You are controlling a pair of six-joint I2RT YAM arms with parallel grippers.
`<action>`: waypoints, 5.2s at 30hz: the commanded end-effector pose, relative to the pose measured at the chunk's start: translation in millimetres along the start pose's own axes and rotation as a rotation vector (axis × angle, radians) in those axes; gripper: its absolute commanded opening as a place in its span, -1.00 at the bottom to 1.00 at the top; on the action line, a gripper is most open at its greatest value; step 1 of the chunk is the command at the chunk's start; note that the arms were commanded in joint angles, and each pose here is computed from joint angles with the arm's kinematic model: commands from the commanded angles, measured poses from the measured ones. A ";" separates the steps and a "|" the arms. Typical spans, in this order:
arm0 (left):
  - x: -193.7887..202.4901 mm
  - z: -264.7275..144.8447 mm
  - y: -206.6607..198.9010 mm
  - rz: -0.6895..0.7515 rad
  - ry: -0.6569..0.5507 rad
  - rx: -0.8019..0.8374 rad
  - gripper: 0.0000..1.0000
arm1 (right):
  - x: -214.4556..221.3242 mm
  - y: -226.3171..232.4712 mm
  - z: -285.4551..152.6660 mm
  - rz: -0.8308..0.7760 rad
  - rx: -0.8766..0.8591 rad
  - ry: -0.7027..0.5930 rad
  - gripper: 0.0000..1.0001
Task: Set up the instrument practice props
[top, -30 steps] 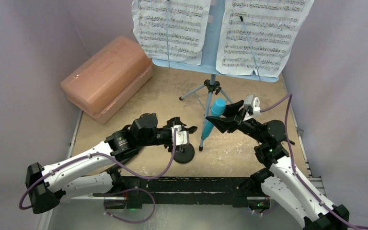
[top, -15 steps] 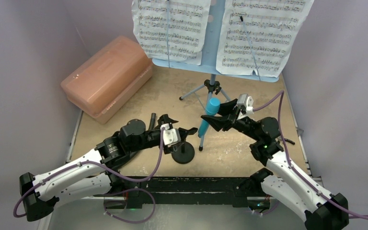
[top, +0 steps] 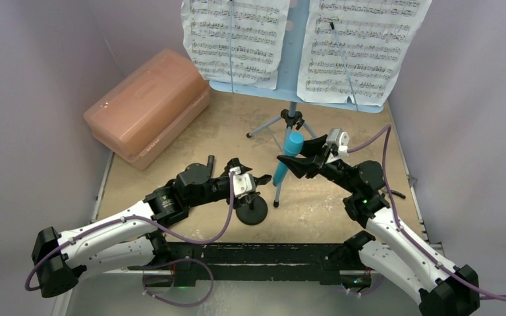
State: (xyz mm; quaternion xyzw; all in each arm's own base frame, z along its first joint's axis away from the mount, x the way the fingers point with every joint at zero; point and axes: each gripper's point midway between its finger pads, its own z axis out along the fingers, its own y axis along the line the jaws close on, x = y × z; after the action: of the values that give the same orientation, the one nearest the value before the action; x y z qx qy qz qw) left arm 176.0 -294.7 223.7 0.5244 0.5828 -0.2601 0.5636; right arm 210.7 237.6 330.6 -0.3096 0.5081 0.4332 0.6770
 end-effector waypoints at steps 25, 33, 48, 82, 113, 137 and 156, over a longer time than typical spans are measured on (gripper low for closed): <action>5.1 -0.6 5.3 -0.042 -0.007 -0.048 -1.00 | -29.0 26.3 22.0 -0.076 -0.093 -0.142 -1.00; 3.2 -1.8 11.8 -0.071 -0.018 -0.092 -1.00 | -26.6 37.1 21.6 -0.033 -0.089 -0.172 -1.00; 3.7 2.2 17.9 -0.104 -0.035 -0.136 -1.00 | -53.5 40.5 14.5 0.131 -0.053 -0.335 -1.00; -8.3 9.5 32.0 -0.168 -0.126 -0.218 -1.00 | -26.4 72.2 21.9 0.348 -0.159 -0.341 -1.00; -24.1 -15.8 60.8 -0.333 -0.209 -0.408 0.67 | -28.8 55.0 38.8 0.277 -0.055 -0.235 0.49; -36.0 -52.4 91.5 -0.521 -0.339 -0.622 0.99 | -26.5 51.6 16.7 0.266 0.012 -0.174 0.96; 6.6 -66.0 113.3 -0.655 -0.188 -0.741 0.99 | -13.6 42.7 -37.6 0.236 0.156 -0.065 0.96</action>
State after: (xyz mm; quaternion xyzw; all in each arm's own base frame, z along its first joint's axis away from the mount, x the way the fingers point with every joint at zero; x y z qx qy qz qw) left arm 247.6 -202.0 263.7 0.0715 0.7011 -0.2379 0.6684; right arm 153.6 230.7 337.1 -0.1856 0.5402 0.5025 0.6490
